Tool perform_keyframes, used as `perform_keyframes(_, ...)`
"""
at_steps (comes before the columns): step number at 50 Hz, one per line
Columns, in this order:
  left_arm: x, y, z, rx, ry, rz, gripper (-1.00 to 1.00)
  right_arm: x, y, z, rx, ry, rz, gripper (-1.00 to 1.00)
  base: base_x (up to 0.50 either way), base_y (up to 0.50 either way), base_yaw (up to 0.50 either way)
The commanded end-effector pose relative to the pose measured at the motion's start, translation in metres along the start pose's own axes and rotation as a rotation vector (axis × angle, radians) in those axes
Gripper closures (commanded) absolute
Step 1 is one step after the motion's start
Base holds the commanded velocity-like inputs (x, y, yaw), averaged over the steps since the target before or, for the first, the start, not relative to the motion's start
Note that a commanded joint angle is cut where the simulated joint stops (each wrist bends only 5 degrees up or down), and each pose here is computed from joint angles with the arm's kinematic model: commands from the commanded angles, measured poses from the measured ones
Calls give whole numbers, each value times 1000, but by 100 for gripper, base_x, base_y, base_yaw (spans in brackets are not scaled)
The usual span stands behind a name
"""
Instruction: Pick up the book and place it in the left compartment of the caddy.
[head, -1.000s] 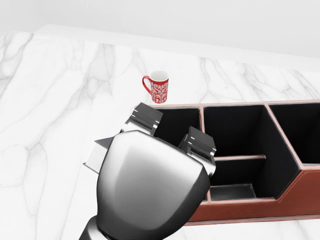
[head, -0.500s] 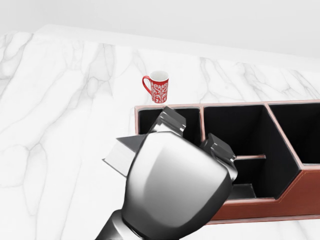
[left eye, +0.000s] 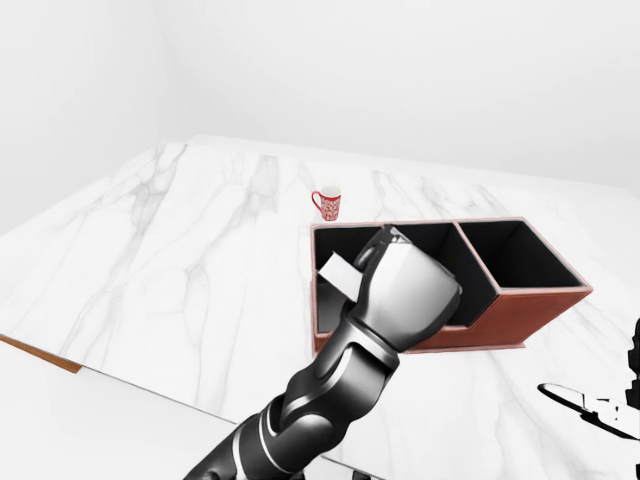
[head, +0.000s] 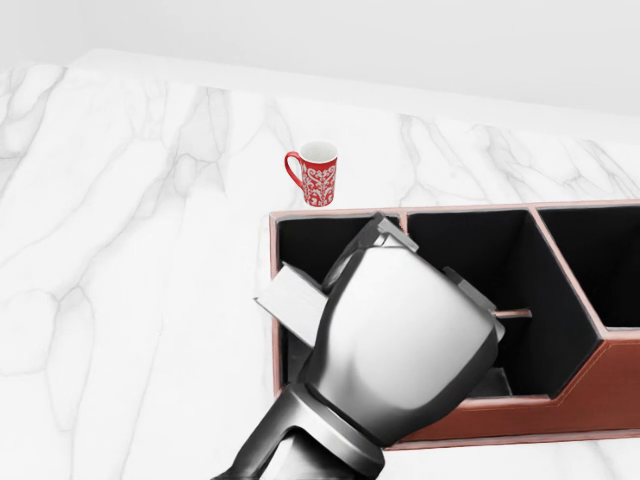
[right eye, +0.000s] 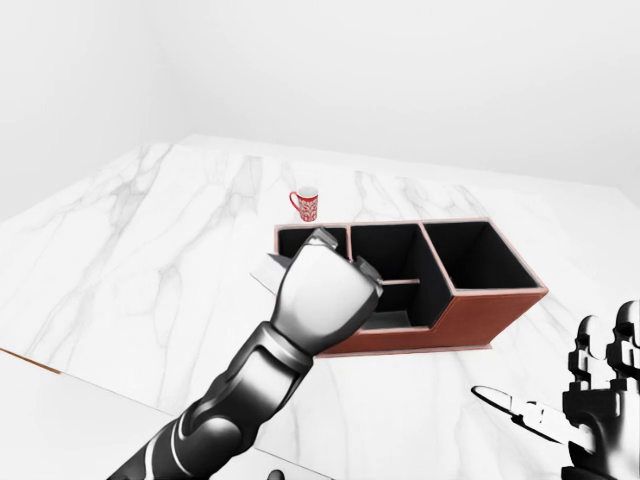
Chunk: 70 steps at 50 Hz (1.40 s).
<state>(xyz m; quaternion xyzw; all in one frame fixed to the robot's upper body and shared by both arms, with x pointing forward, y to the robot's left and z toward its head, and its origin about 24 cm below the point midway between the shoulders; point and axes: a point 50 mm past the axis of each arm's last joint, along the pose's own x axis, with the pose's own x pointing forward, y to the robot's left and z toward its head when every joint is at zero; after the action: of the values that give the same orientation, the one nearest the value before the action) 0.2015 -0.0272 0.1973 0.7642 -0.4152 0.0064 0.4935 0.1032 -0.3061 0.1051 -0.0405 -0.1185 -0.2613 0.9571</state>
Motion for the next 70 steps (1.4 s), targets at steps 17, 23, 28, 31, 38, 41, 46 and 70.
perform_keyframes(17,22,-27,-10,-32,93,-59,100,0,1,0,-1,7,1,-100,0,0,0)
perform_keyframes(23,28,-28,-17,-36,126,-62,100,1,1,-2,1,12,2,-100,0,0,0)
perform_keyframes(28,31,-34,-19,-49,141,-86,100,0,1,-1,1,15,0,-100,0,0,0)
perform_keyframes(31,32,-40,-15,-45,125,-105,100,0,1,0,1,15,0,-100,0,0,0)
perform_keyframes(38,33,-58,-9,-67,122,-145,100,0,1,-2,-2,15,1,-100,0,0,0)
perform_keyframes(41,34,-63,-7,-75,121,-161,100,0,1,-1,-2,16,2,-100,0,0,0)
perform_keyframes(46,34,-71,0,-72,94,-180,100,0,1,-3,-4,15,2,-100,0,0,0)
perform_keyframes(70,41,-104,11,-96,68,-235,100,0,1,-2,-8,20,4,-100,0,0,0)
